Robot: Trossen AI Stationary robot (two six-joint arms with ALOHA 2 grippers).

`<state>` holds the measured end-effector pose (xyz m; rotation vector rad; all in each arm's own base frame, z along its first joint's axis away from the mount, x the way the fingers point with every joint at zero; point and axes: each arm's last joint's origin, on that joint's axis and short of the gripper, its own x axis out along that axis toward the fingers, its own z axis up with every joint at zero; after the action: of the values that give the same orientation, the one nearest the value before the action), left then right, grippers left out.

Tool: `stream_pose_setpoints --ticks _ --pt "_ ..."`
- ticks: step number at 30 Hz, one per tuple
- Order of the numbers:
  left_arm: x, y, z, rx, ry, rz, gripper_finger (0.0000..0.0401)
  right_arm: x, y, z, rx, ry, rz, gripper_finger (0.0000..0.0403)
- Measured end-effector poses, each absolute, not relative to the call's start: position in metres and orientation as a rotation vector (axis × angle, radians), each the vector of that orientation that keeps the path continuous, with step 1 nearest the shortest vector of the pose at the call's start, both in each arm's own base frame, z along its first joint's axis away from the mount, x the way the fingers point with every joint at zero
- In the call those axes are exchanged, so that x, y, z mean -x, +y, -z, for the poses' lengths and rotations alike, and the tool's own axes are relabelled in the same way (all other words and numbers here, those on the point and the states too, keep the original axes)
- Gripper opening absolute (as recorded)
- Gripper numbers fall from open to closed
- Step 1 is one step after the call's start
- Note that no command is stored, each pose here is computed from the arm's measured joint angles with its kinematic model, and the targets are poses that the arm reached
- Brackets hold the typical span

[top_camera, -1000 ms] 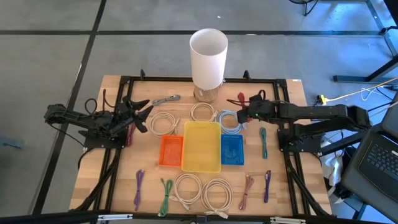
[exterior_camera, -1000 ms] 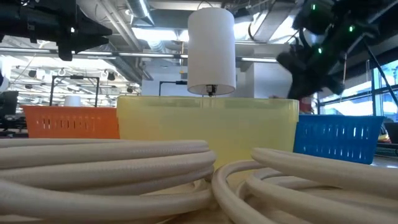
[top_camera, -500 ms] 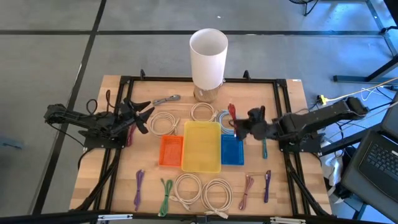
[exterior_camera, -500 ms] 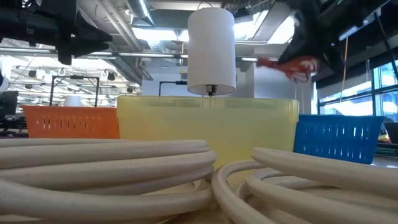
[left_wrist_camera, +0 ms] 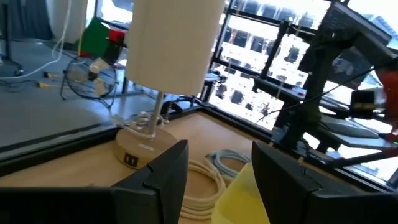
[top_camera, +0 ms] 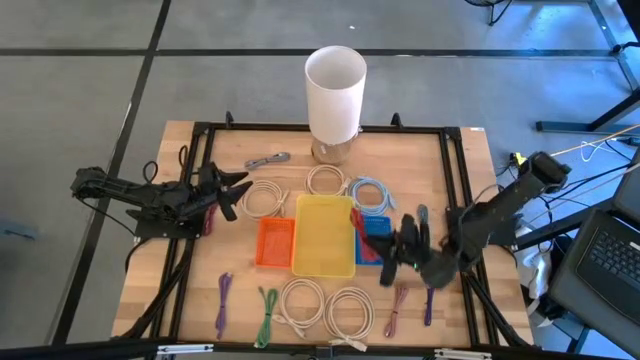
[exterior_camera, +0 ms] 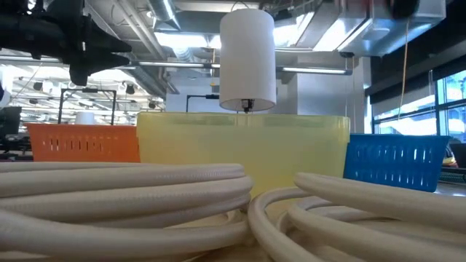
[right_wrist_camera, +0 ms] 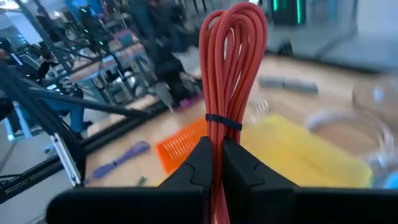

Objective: Pick & Place USB Port
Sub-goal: Put the small red charger cable into the blue bin

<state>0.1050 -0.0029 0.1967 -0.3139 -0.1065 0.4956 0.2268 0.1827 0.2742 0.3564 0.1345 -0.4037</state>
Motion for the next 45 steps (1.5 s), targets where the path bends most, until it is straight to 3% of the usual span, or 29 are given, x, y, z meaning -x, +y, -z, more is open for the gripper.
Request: stream_pose_setpoints --ticks 7,15,24,45 --pt "-0.105 -0.003 -0.196 0.309 -0.099 -0.489 0.0171 -0.254 0.227 -0.295 -0.18 0.138 0.516 0.0014" --pt "-0.105 -0.003 -0.193 0.289 -0.062 -0.491 0.0171 -0.268 0.187 -0.259 -0.537 0.377 0.751 0.0014" --pt "-0.105 -0.003 -0.192 0.284 -0.052 -0.491 0.0171 -0.276 0.158 -0.229 -0.658 0.596 1.011 0.0014" --pt "-0.106 -0.004 -0.192 0.285 -0.048 -0.468 0.0171 -0.3 0.135 -0.195 -0.663 0.719 1.154 0.0012"
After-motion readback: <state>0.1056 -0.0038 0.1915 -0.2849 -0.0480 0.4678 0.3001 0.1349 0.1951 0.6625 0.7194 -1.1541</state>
